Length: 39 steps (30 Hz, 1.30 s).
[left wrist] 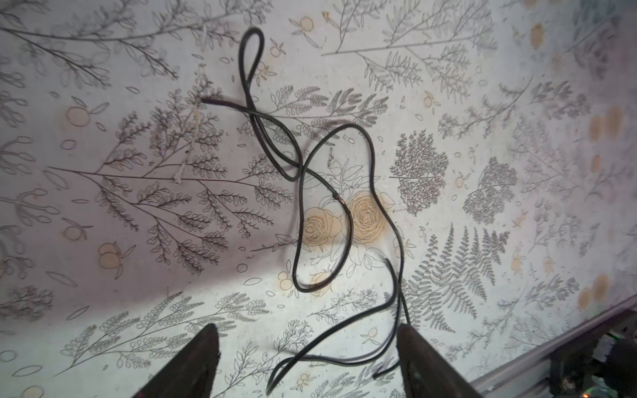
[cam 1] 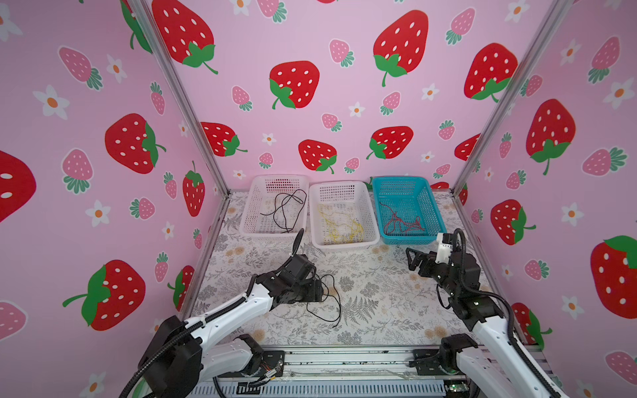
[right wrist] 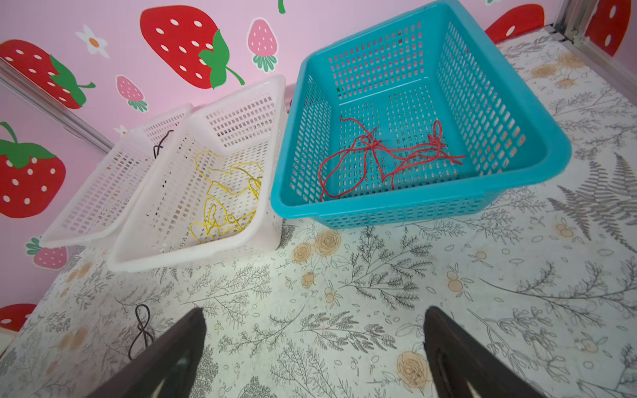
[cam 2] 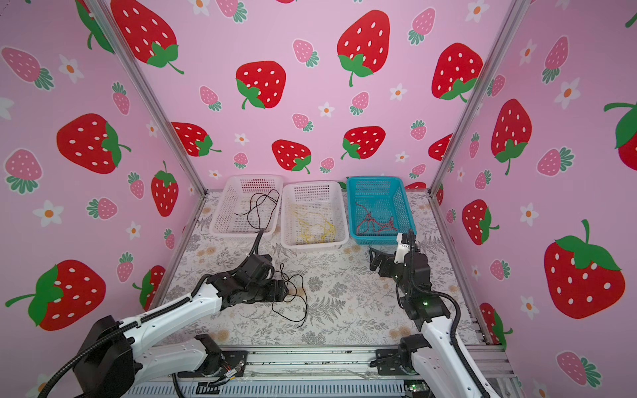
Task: Untangle the cables
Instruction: 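Withdraw the right gripper while the left reaches toward the black wire tangle, then lower the left gripper onto the black wire and close it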
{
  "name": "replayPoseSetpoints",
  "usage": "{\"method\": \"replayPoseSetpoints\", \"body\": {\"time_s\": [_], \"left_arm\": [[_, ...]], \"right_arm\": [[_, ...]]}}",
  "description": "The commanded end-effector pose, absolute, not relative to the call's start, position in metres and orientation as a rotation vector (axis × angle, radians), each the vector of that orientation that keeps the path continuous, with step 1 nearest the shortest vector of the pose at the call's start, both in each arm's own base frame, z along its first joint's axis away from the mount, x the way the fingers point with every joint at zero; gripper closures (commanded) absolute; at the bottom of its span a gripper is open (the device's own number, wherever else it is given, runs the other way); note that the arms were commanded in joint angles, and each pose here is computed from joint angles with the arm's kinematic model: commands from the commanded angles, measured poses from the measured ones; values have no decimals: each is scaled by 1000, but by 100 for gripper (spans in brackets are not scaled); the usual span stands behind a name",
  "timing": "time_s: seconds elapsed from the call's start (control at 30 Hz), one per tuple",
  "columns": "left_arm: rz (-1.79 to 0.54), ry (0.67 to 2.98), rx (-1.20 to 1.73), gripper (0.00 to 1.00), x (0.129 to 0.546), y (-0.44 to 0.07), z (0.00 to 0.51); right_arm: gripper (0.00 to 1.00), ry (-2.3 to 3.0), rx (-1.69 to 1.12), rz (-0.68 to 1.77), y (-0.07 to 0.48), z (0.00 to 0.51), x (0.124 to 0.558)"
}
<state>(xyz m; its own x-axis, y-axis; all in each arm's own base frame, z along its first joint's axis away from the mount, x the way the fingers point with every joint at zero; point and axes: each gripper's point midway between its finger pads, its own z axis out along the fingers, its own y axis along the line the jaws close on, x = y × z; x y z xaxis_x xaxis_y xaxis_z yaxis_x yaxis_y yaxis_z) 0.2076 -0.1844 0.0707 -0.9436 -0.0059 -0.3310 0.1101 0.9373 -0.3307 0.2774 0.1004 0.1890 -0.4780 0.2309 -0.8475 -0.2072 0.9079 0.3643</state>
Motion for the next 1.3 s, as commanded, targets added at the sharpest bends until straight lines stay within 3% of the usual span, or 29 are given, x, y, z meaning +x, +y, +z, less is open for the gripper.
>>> {"method": "replayPoseSetpoints", "body": {"time_s": [0.0, 0.27, 0.43, 0.73, 0.93, 1.1, 1.27], "left_arm": [[-481, 2706, 118, 25, 223, -196, 83], [-439, 2738, 170, 47, 224, -205, 72], [-436, 2762, 198, 49, 221, -209, 67], [-488, 2718, 225, 37, 215, -212, 86], [-499, 2659, -16, 27, 208, -193, 89], [-525, 2621, -288, 27, 198, -171, 78], [-524, 2615, -316, 27, 195, -167, 69]], "right_arm": [[1, 2012, -8, 504, 101, 181, 274], [1, 2028, -6, 503, 101, 167, 273], [1, 2032, -7, 503, 101, 162, 273], [1, 2035, -15, 511, 103, 162, 273], [1, 2035, -16, 511, 103, 161, 273], [1, 2033, -19, 515, 104, 162, 273], [1, 2036, -20, 516, 104, 161, 273]]}}
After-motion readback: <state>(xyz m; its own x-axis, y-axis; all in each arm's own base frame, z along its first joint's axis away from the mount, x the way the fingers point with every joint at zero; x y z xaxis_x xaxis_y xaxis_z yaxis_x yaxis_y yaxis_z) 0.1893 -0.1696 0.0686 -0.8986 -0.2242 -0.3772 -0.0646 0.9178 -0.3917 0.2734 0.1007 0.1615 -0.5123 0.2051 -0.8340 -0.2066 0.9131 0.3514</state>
